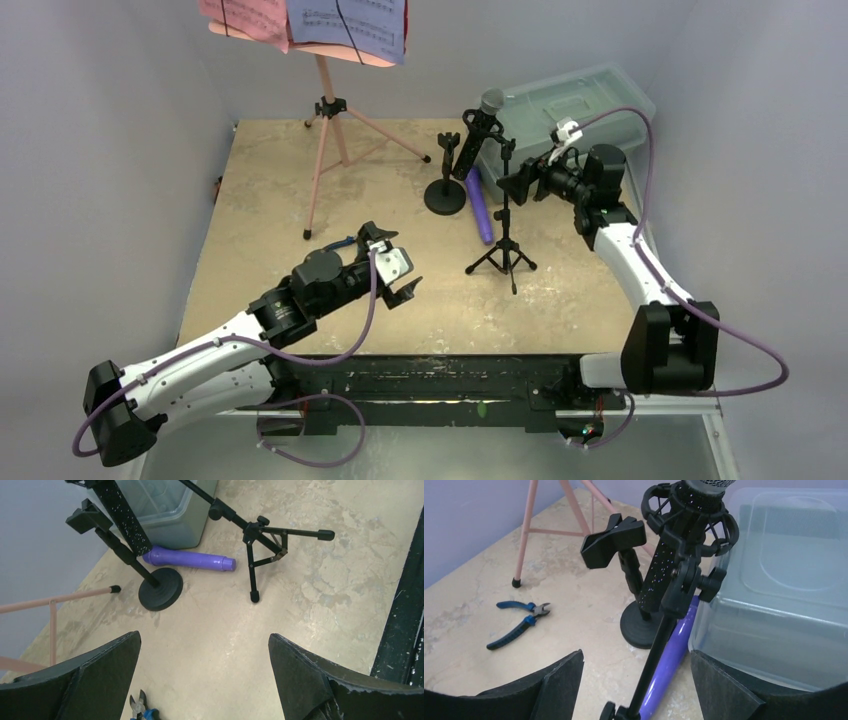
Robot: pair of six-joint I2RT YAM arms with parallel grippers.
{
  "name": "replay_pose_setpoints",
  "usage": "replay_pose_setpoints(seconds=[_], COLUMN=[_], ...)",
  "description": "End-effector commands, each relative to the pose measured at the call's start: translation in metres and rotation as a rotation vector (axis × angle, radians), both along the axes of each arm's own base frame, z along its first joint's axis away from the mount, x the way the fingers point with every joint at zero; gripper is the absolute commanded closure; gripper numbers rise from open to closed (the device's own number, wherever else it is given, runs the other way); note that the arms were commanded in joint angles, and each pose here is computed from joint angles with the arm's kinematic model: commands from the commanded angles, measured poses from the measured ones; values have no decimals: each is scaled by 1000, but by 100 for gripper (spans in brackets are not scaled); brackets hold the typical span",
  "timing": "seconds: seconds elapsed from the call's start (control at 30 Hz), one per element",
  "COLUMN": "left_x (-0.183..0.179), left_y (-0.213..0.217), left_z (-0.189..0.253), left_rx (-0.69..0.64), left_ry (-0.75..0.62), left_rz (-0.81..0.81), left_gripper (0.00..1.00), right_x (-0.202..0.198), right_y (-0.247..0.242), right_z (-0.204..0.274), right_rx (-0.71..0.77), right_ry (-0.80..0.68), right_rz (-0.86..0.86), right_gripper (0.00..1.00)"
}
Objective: Pack up the instrument practice props
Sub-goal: Pick up the microphone stand with the microphone from the center of the board.
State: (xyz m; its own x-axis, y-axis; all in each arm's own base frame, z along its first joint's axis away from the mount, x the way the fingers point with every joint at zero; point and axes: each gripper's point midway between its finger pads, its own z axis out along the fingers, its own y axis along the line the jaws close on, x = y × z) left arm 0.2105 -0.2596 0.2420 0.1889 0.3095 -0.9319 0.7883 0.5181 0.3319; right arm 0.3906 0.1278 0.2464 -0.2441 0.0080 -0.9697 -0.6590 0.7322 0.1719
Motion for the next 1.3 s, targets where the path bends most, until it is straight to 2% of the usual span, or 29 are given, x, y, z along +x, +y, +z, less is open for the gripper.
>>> replay_pose_setpoints(seconds=[0.0, 0.17, 0.37, 0.57, 0.67, 0.7, 0.8, 0.83, 1.1, 1.27], left_x=[6, 5, 4, 4, 4, 3, 3, 3, 2, -1], left_y=[10, 14, 15, 14, 14, 14, 14, 13, 12, 10], left_z=[-5, -8, -9, -10, -10, -10, -11, -10, -11, -9], left_rx=[45, 64, 65, 68, 67, 69, 70, 69, 69, 60], left_ry=[1, 14, 11, 13, 13, 14, 14, 14, 17, 15], left_rz=[59, 64, 63, 55, 53, 53, 51, 50, 38, 21], left_gripper=[0, 0, 0, 0, 0, 0, 0, 0, 0, 0], right_x=[32, 48, 53, 60, 62, 61, 55, 53, 12, -18], right_y=[0, -1, 12, 18, 19, 20, 22, 22, 31, 32], right_z=[24, 8, -5, -8, -7, -5, 6, 13, 71, 92], right_rx=[15, 26, 61, 80, 84, 84, 94, 102, 172, 156], right_ry=[-24, 50, 119, 145, 144, 138, 92, 68, -144, -244], right_rz=[-106, -157, -134, -126, -123, -119, -92, -91, 11, 88], right_gripper=[22, 32, 52, 63, 75, 83, 97, 100, 100, 100])
